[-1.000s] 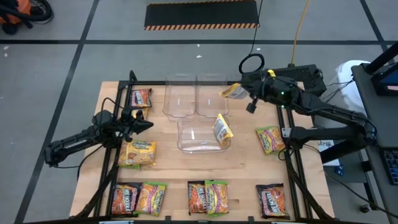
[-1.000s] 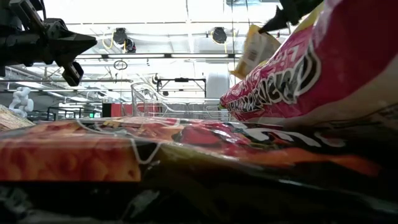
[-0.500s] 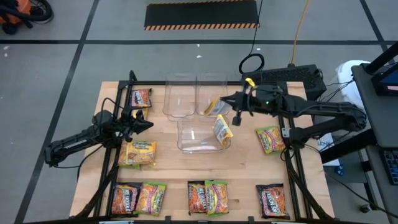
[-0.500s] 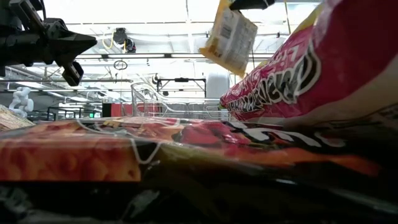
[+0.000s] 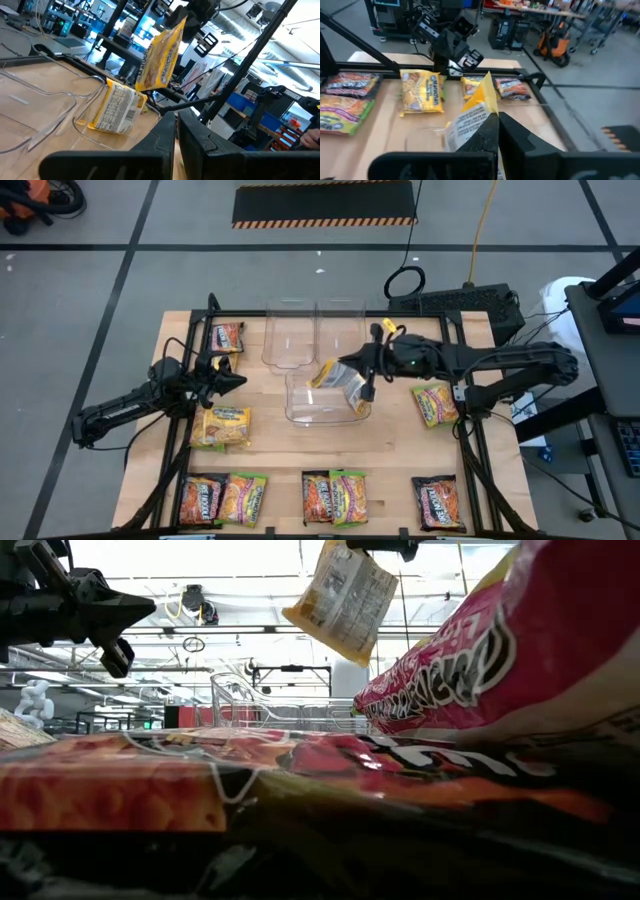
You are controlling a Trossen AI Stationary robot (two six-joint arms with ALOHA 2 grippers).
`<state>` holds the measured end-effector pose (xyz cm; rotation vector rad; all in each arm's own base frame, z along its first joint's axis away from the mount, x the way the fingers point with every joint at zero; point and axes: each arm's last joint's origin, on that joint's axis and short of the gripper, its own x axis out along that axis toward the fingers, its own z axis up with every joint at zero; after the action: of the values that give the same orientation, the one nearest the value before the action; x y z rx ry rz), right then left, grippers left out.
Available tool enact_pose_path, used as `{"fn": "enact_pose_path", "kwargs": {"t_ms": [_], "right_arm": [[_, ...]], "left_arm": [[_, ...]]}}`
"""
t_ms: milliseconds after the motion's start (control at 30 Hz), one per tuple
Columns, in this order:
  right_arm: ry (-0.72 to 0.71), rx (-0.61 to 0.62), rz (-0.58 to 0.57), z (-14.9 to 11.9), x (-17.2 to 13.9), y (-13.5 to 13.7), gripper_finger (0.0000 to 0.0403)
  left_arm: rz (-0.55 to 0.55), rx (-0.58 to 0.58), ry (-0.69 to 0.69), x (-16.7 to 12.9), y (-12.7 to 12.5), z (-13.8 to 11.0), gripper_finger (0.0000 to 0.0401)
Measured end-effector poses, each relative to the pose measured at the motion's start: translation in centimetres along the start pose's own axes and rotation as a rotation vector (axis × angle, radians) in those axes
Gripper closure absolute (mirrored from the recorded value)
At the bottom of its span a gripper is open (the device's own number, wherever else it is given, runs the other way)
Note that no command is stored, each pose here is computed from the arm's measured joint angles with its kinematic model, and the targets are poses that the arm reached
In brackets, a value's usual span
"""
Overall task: Sort Maruchan noodles
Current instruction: Put the yellow noodle pack into the bottom transparent bin
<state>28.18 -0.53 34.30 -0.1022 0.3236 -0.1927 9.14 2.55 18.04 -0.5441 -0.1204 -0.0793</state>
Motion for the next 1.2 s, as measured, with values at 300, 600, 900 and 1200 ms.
{"fn": "enact_pose_path", "kwargs": {"t_ms": [300, 600, 900, 1200], "right_arm": [[0.049, 0.108, 0.004, -0.9, 1.5, 0.6, 0.0403], [0.064, 0.213, 0.001, -1.0, 1.6, 0.5, 0.0403], [0.068, 0.320, 0.003, -1.1, 1.5, 0.8, 0.0403], [0.104, 0.412, -0.008, -1.8, 2.7, 1.1, 0.0403]], "left_arm": [[0.000, -0.002, 0.000, 0.0, 0.0, 0.0, 0.0375], [-0.001, -0.004, 0.001, 0.0, 0.0, 0.0, 0.0375], [-0.003, -0.004, 0.002, 0.0, 0.0, 0.0, 0.0375], [-0.003, -0.004, 0.003, 0.0, 0.0, 0.0, 0.0375]]}}
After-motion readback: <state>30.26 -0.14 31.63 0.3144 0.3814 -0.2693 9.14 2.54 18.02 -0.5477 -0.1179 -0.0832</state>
